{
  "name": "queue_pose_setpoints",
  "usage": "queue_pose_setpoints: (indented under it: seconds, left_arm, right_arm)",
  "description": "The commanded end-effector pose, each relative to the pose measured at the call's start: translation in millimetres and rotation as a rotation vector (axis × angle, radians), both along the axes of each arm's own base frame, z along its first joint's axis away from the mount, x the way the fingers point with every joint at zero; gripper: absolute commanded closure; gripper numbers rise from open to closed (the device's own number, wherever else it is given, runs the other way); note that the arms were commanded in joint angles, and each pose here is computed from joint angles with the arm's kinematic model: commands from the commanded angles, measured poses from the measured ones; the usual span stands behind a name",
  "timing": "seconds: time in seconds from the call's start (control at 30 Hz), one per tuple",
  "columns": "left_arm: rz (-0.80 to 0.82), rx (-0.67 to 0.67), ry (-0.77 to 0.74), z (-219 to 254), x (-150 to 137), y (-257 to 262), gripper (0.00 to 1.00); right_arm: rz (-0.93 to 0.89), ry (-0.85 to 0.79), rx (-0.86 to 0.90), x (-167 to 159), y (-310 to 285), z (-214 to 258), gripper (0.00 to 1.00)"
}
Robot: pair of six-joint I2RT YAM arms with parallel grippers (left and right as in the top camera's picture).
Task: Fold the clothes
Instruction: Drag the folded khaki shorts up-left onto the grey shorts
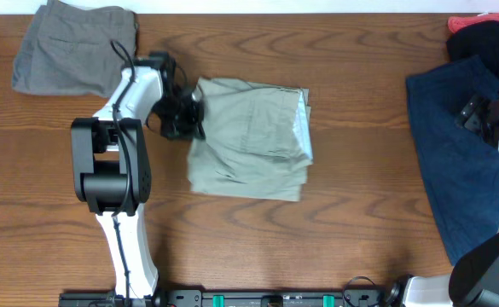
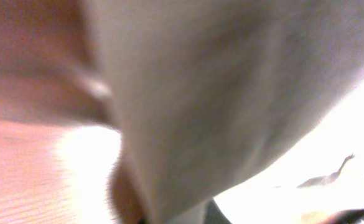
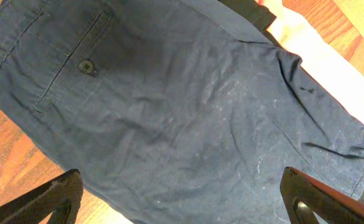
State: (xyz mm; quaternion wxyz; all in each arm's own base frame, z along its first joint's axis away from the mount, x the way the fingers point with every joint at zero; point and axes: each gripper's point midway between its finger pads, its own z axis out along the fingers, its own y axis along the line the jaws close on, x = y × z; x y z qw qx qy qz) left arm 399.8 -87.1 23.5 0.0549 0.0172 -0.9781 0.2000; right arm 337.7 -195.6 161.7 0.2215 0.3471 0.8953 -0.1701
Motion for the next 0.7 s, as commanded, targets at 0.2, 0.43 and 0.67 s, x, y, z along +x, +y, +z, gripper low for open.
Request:
queue_pose_setpoints:
  seconds: [0.2,0.43,0.67]
  left_arm:
    - [-0.031,0.475,-0.28,46.2,76.6,80.6,0.94]
    - [0.017,0.793,-0.409,78.1,109.4,141.5,0.94]
    - [0.028,0.86,-0.496,95.2,130.6,176.4,0.94]
  right_arm:
    - [-0.007,0.003,-0.012,-1.0,-2.9,1.4,0.01]
    - [-0.007,0.003,-0.012,-1.0,-2.9,1.4,0.01]
    - [-0.007,0.003,-0.012,-1.0,-2.9,1.4,0.01]
